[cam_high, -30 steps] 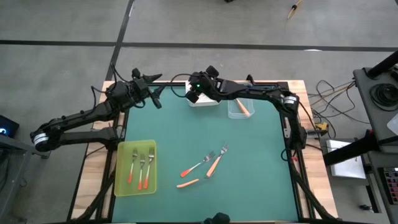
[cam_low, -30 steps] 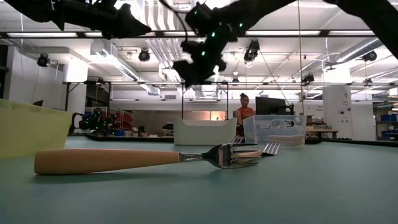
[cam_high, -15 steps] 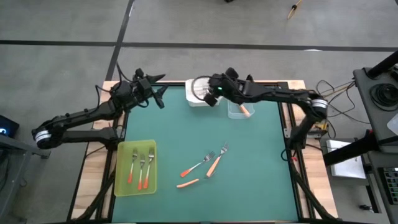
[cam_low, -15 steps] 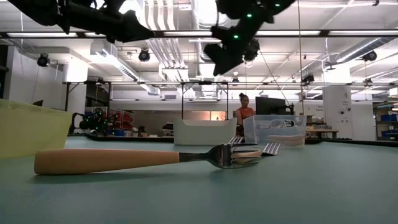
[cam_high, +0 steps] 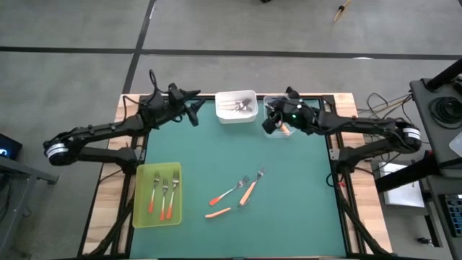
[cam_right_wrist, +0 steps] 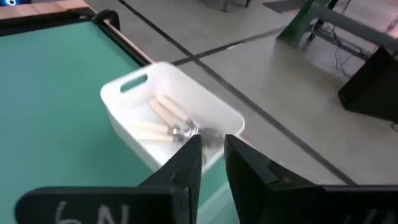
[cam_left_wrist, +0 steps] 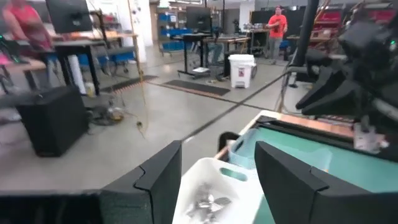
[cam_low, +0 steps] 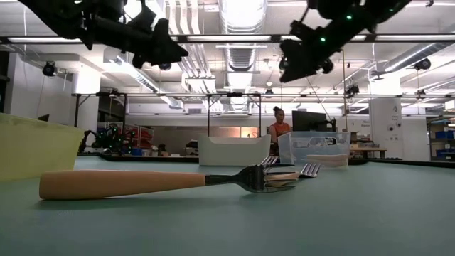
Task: Sort silverware by color (type)
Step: Put the white fork into the white bin
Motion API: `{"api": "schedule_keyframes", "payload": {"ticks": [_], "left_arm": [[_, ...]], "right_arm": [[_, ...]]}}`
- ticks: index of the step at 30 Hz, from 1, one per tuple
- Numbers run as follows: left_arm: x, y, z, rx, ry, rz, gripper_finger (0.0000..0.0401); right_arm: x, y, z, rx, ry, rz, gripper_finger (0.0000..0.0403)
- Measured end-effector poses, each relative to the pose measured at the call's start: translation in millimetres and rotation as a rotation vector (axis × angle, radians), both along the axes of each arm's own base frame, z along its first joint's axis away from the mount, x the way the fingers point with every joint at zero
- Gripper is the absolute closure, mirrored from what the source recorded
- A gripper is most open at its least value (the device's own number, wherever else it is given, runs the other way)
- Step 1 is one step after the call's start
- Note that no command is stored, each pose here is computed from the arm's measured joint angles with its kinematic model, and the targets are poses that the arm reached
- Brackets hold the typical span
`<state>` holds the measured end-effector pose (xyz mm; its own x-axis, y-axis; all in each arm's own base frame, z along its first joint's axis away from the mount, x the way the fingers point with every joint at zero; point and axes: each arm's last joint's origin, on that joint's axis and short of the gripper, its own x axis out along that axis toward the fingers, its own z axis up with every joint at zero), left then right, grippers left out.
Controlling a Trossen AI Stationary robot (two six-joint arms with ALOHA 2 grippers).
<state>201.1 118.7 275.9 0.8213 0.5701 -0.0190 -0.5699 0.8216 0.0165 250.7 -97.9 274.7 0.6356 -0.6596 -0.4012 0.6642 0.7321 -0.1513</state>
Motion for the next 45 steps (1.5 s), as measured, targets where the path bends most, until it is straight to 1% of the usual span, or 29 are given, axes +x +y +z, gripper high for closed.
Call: {"api": "schedule_keyframes", "payload": {"ticks": [4, 7, 11, 14, 17, 21, 23, 25, 27, 30, 33, 39, 42, 45], "left_arm": [[11, 0, 10, -0.035, -0.043, -0.072, 0.0217], [22, 0, 19, -0.037, -0.054, -0.106, 0.0218], [39, 6, 21, -0.037, -0.035, -0.123, 0.0222], [53, 12, 18, -0.051, -0.007, -0.122, 0.0223], [67, 20, 16, -0.026, 0.051, -0.122, 0.0224], [85, 31, 17, 0.009, 0.193, -0.124, 0.0224], [91, 34, 13, 0.001, 0.287, -0.131, 0.0224], [98, 38, 7, -0.017, 0.343, -0.134, 0.0224], [103, 41, 2, -0.033, 0.374, -0.137, 0.0224], [109, 44, 2, -0.039, 0.371, -0.136, 0.0224], [114, 46, -2, -0.053, 0.396, -0.139, 0.0224], [131, 55, -14, -0.086, 0.450, -0.144, 0.0224], [145, 63, -26, -0.135, 0.536, -0.152, 0.0224], [158, 71, -27, -0.177, 0.640, -0.162, 0.0224]], "right_arm": [[-16, 6, -13, 0.021, 0.003, -0.009, 0.0358], [-23, 8, -18, 0.021, 0.011, -0.009, 0.0368], [-25, 9, -19, -0.008, 0.039, 0.007, 0.0375], [-23, 7, -20, -0.056, 0.081, 0.023, 0.0376], [-20, 0, -19, -0.097, 0.064, 0.018, 0.0376], [-17, -13, -17, -0.145, 0.033, -0.015, 0.0376], [-18, -20, -16, -0.170, 0.020, -0.030, 0.0376], [-20, -27, -14, -0.187, 0.014, -0.052, 0.0376], [-23, -33, -14, -0.185, 0.012, -0.060, 0.0376], [-26, -38, -13, -0.163, -0.013, -0.071, 0.0376], [-28, -42, -13, -0.153, -0.023, -0.092, 0.0376], [-31, -47, -13, -0.162, -0.018, -0.110, 0.0376], [-32, -47, -13, -0.167, -0.010, -0.109, 0.0376], [-32, -47, -14, -0.162, -0.001, -0.109, 0.0376]]}}
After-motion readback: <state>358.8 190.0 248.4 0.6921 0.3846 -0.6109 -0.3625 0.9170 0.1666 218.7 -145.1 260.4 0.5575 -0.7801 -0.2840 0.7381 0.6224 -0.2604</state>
